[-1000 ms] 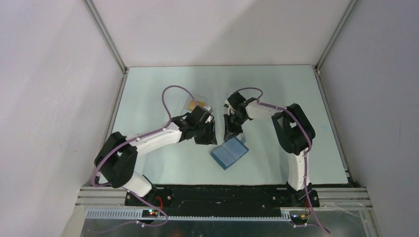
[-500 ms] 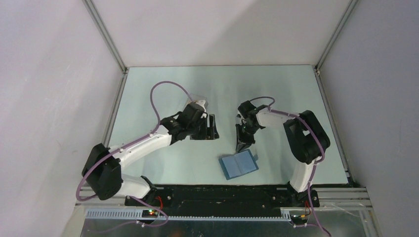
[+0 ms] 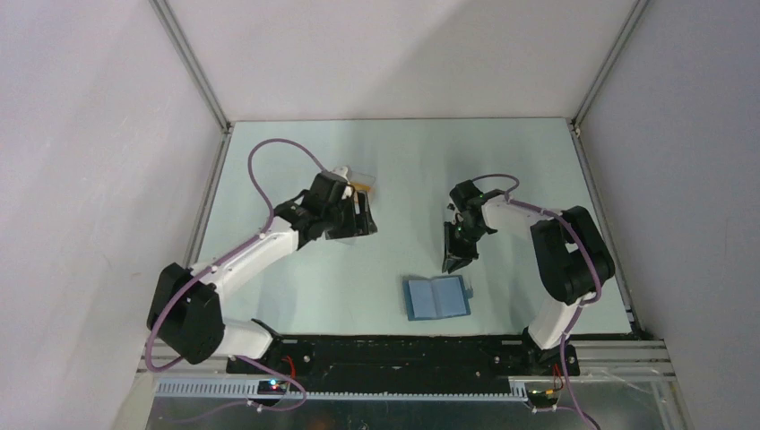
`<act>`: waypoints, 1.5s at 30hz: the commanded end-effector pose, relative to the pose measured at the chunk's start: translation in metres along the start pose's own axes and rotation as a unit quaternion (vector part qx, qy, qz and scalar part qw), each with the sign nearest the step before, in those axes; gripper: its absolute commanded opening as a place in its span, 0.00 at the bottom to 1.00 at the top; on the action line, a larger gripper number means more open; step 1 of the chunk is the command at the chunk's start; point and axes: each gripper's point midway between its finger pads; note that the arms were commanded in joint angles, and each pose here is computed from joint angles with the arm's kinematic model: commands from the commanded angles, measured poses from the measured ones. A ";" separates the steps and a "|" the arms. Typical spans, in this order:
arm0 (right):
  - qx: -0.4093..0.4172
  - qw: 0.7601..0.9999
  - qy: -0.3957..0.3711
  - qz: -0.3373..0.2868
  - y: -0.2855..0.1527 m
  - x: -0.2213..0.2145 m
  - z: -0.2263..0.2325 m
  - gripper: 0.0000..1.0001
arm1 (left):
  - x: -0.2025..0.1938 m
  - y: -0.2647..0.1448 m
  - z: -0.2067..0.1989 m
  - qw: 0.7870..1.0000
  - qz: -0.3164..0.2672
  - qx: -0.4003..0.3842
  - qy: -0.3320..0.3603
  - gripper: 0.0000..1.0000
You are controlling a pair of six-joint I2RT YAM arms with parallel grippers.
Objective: Put the credit cards into the card holder
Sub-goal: Open the card holder at the center of the board, then move the storage box to the center of the board.
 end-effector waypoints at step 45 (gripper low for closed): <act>0.126 0.986 -0.008 -0.110 -0.084 0.057 0.014 0.53 | -0.010 0.061 -0.045 0.888 0.089 0.031 0.450 0.00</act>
Point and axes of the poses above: each gripper's point midway between its finger pads, its own y axis out along the fingers, its own z axis along the line the jaws close on, x = y × z, and after that the axes turned 4 degrees about y, right-handed
